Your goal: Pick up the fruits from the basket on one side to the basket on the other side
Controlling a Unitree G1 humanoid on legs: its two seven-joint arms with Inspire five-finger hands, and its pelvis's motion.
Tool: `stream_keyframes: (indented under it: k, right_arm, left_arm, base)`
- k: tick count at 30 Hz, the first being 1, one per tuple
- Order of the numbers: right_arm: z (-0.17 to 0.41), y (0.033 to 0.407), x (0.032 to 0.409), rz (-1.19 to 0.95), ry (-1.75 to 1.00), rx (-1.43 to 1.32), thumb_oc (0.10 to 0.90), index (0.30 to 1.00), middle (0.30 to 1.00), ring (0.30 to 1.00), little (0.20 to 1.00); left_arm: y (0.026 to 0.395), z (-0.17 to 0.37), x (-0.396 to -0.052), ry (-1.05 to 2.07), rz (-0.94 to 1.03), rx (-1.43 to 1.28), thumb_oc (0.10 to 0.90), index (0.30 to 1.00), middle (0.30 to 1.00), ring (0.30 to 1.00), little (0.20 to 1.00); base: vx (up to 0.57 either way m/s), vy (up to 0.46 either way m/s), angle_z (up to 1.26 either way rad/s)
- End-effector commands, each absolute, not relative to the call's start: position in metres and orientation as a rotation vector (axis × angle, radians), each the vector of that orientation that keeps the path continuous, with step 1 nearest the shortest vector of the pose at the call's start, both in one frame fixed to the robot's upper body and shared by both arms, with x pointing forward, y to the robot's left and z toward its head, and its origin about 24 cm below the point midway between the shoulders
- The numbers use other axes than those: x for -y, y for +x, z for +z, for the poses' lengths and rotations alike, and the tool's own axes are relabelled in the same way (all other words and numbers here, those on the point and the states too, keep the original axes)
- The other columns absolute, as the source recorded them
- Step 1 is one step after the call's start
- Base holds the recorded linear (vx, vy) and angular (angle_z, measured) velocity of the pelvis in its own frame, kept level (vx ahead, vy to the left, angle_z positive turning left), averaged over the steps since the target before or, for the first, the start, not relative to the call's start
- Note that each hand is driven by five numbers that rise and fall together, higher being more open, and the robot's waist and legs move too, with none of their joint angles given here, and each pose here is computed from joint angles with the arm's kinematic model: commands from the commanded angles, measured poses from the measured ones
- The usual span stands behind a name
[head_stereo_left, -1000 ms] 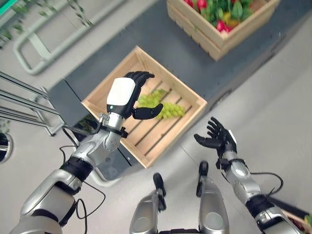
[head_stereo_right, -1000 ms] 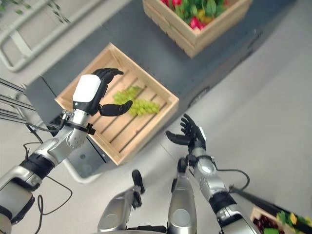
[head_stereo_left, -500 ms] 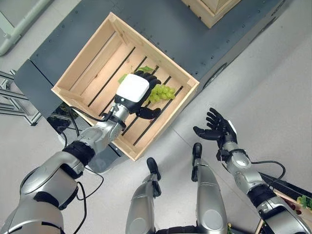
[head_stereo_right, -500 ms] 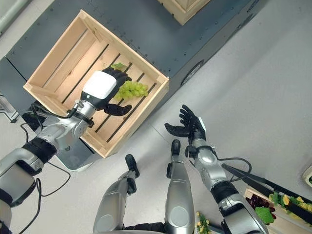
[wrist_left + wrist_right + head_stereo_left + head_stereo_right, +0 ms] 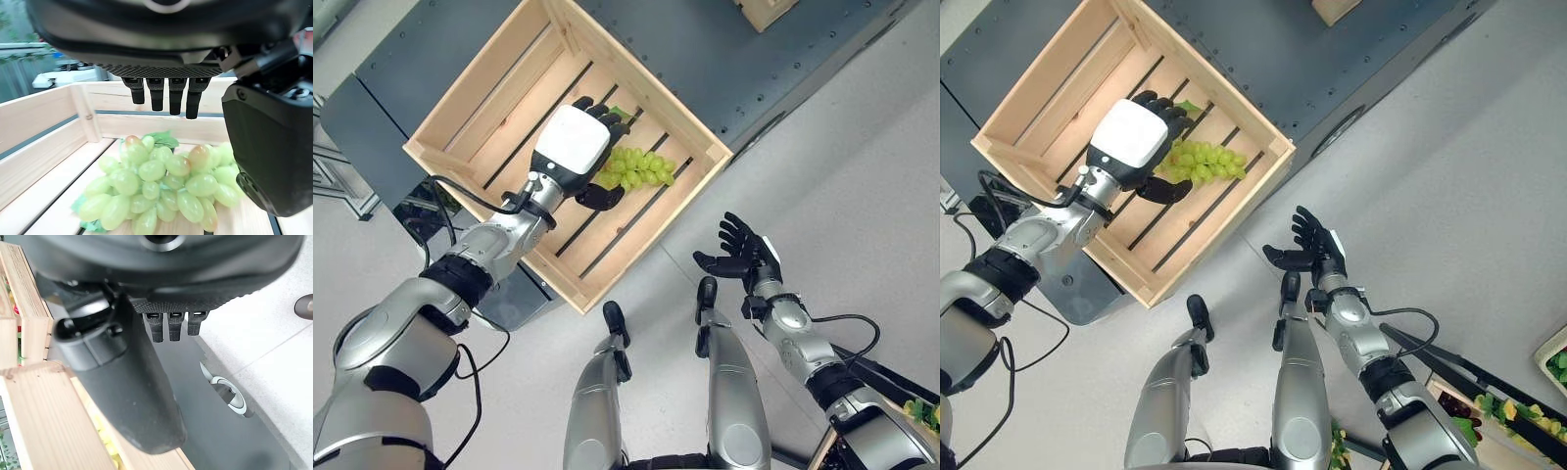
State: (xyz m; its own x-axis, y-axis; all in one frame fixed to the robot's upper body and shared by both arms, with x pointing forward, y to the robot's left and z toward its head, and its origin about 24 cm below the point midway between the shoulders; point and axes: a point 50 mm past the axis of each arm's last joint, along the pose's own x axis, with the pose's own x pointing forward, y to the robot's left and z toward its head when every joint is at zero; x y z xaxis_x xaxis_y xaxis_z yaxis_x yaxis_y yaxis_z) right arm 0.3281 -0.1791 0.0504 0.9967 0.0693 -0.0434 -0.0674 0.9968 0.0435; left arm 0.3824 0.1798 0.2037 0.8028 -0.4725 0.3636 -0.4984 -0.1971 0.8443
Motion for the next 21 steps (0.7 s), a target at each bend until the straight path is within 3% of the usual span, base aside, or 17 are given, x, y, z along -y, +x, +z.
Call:
stream_keyframes:
  k: [1,13,21]
  right_arm:
    - [0.083,0.336,0.163,0.080,0.097,0.109,0.800,0.900,0.900,0.900,0.900]
    - [0.088,0.340,0.159,0.071,0.117,0.121,0.800,0.900,0.900,0.900,0.900]
    - [0.096,0.342,0.160,0.069,0.138,0.153,0.800,0.900,0.900,0.900,0.900]
  left_arm:
    - [0.382,0.257,-0.194,1.889,0.182,0.828,0.800,0.900,0.900,0.900,0.900]
    - [0.389,0.240,-0.184,1.998,-0.003,0.742,0.800,0.900,0.900,0.900,0.900]
    - [0.395,0.242,-0.197,2.053,0.107,0.657,0.800,0.900,0.900,0.900,0.900]
  base:
    - [0.00,0.000,0.00]
    - [0.00,0.000,0.00]
    - [0.01,-0.002,-0.02]
